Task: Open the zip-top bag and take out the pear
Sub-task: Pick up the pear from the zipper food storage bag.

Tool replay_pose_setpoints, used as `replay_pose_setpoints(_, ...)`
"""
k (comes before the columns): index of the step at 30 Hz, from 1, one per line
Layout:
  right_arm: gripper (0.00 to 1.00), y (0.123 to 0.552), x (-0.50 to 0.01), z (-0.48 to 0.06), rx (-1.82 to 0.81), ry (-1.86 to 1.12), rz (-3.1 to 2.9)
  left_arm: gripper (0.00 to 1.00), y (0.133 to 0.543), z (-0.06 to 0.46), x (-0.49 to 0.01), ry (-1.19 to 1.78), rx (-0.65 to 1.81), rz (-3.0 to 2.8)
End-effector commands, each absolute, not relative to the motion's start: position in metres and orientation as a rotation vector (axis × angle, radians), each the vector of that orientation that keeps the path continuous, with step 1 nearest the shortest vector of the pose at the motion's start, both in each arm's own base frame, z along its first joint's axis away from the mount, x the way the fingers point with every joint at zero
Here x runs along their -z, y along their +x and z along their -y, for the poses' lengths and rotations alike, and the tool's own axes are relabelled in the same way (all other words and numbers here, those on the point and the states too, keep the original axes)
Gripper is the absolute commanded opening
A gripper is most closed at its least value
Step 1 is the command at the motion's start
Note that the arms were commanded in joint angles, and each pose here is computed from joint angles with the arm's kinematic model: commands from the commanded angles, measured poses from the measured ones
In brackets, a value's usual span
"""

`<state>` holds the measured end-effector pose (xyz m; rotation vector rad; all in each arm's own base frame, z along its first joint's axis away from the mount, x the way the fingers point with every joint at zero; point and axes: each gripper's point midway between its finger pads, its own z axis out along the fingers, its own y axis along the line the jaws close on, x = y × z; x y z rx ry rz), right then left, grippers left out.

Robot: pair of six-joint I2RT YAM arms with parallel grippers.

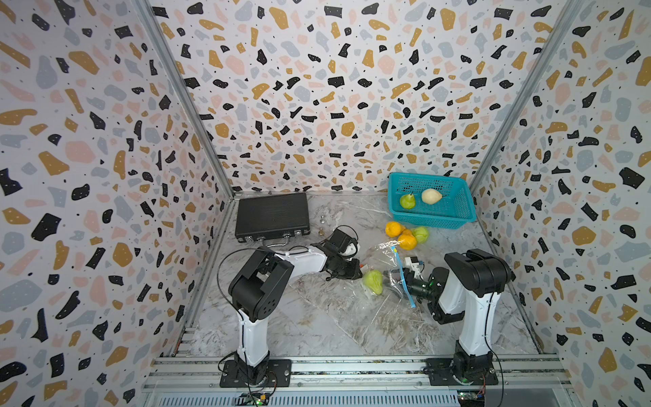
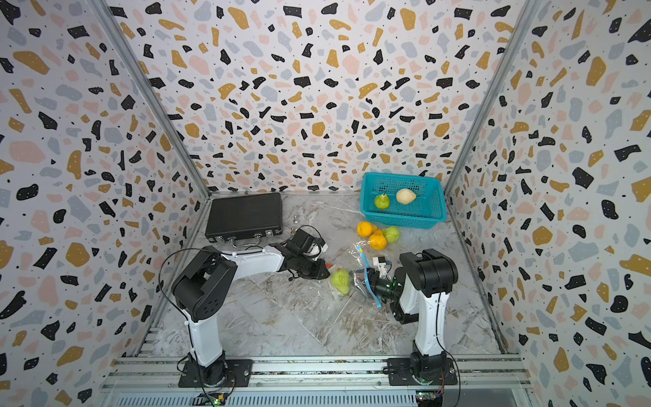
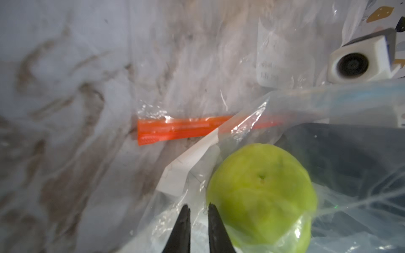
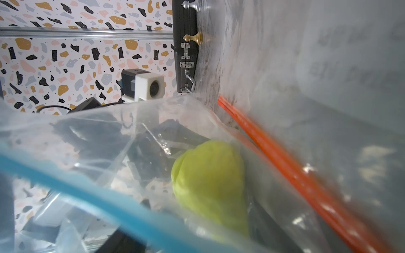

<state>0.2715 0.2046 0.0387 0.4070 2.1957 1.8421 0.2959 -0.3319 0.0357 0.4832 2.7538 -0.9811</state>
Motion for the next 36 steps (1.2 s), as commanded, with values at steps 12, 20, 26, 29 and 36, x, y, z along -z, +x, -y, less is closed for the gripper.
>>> replay_pose_setpoints(12,0.74,0.205,0.063,-0.186,-1.617,0.877,-2.632,0.17,0.288,0.383,-0.034,0.507,1.114,-2.695)
replay_pose_setpoints(20,0.60,0.203,0.057,-0.190,-1.671,0.834,-2.613,0.17,0.292,0.386,-0.023,0.503,1.108,-2.718)
replay_pose_setpoints(26,0.51,0.211,0.040,-0.192,-1.722,0.827,-2.541,0.17,0.294,0.355,-0.013,0.443,1.067,-2.742)
replay_pose_setpoints(29,0.49,0.216,0.024,-0.194,-1.748,0.804,-2.502,0.16,0.292,0.321,0.004,0.384,1.003,-2.786)
replay_pose_setpoints(36,0.49,0.221,-0.007,-0.193,-1.668,0.693,-2.534,0.16,0.282,0.253,0.027,0.252,0.849,-2.839)
